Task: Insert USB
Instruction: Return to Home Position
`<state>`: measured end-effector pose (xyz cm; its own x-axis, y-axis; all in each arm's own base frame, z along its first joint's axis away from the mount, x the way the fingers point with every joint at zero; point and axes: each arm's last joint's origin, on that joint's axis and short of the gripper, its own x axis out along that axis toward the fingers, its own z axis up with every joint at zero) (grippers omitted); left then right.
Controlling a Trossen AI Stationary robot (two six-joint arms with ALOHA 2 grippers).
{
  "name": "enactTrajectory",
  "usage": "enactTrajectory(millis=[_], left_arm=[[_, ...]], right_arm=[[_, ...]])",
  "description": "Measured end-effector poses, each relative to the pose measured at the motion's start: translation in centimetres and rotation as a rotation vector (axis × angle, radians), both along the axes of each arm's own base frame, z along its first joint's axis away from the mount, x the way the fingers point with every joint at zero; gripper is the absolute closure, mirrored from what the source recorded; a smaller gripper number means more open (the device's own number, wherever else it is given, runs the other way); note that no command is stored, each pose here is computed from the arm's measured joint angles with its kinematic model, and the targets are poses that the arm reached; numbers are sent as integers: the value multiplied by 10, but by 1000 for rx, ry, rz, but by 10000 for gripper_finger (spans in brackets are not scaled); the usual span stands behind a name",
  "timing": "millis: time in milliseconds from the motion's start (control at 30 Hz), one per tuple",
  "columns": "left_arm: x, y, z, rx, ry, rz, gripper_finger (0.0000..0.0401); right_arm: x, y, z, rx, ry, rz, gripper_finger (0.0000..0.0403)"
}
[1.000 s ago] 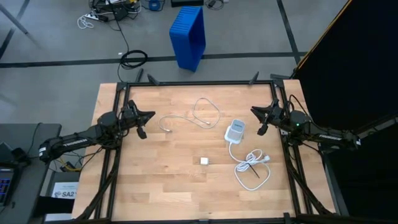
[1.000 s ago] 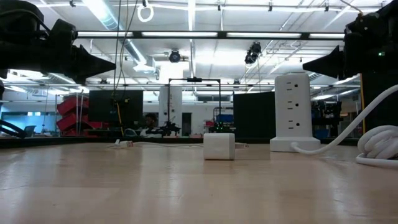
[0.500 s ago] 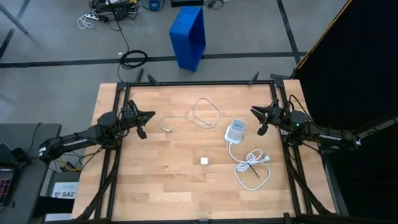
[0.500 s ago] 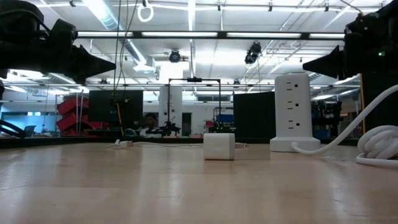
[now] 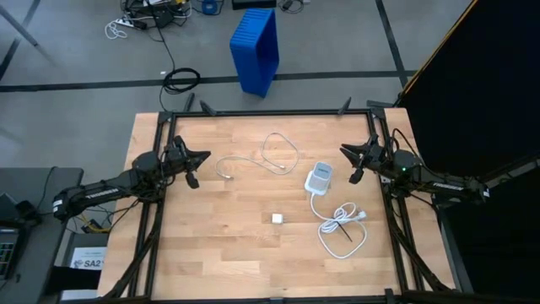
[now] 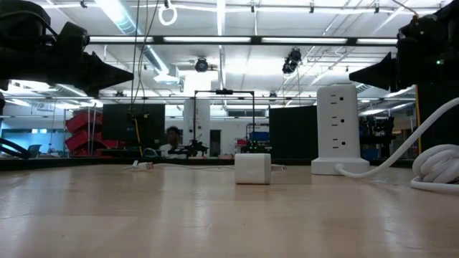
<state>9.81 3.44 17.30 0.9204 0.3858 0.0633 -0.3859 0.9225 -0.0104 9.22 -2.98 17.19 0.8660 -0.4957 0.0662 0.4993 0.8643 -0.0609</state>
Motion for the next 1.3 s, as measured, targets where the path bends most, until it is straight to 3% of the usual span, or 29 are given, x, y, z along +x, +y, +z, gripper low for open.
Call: enactTrajectory(millis=[333, 967, 1300], left_arm=[[0, 0, 0, 0, 0, 0, 401], [0, 0, 0, 0, 1, 0, 401], [0, 0, 0, 0, 0, 0, 401]], right_arm=[[0, 0, 0, 0, 1, 0, 378], [0, 0, 0, 0, 0, 0, 353], [0, 0, 0, 0, 0, 0, 364]])
